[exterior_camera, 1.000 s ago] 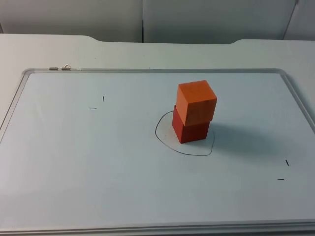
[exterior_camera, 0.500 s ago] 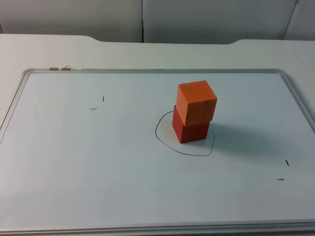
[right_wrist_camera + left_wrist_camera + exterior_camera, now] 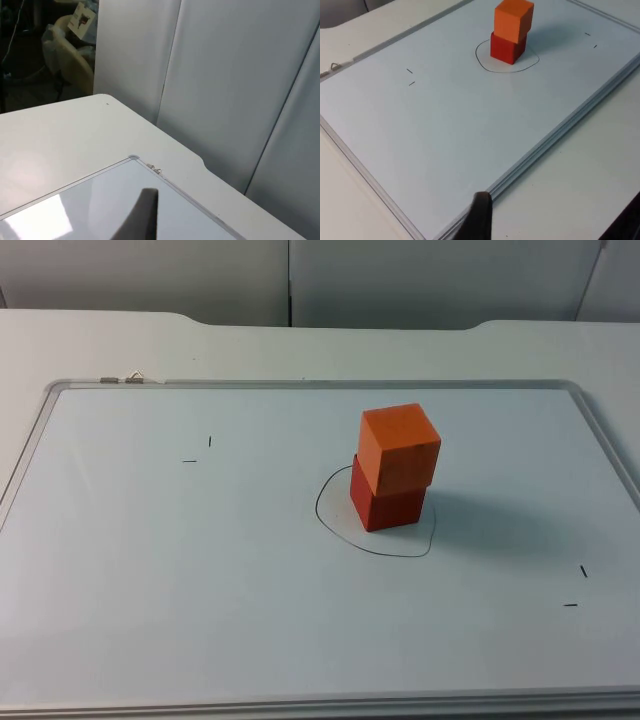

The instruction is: Pick up one cube with the left hand and another cube with the right hand. First place the cube in the right hand at the target position, then stack the cube in the left hand on top.

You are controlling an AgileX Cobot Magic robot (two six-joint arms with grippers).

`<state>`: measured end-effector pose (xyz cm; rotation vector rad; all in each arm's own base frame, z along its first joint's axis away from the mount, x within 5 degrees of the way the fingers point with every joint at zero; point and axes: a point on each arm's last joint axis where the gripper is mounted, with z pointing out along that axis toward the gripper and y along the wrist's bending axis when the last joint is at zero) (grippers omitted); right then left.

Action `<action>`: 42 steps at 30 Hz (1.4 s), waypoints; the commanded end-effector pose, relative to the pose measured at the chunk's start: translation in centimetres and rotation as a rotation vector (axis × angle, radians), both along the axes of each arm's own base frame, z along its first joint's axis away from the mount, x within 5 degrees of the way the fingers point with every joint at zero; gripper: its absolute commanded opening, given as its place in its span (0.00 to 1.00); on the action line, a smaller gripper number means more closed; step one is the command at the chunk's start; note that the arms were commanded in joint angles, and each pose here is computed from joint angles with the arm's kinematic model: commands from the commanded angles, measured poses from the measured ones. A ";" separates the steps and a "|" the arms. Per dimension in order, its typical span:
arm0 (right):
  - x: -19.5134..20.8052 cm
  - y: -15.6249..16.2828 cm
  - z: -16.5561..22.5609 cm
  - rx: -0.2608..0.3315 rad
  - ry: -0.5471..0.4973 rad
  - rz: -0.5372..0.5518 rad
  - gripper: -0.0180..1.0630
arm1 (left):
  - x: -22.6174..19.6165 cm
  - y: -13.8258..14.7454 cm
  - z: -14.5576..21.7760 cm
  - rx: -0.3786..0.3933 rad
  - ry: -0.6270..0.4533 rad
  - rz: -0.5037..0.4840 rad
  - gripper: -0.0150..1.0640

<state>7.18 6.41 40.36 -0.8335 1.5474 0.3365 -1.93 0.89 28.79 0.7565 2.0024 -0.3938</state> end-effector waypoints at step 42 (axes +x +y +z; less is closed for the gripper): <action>-0.1 0.0 -0.3 -0.017 0.014 0.003 0.85 | 0.3 0.0 -0.6 0.005 0.019 0.204 0.99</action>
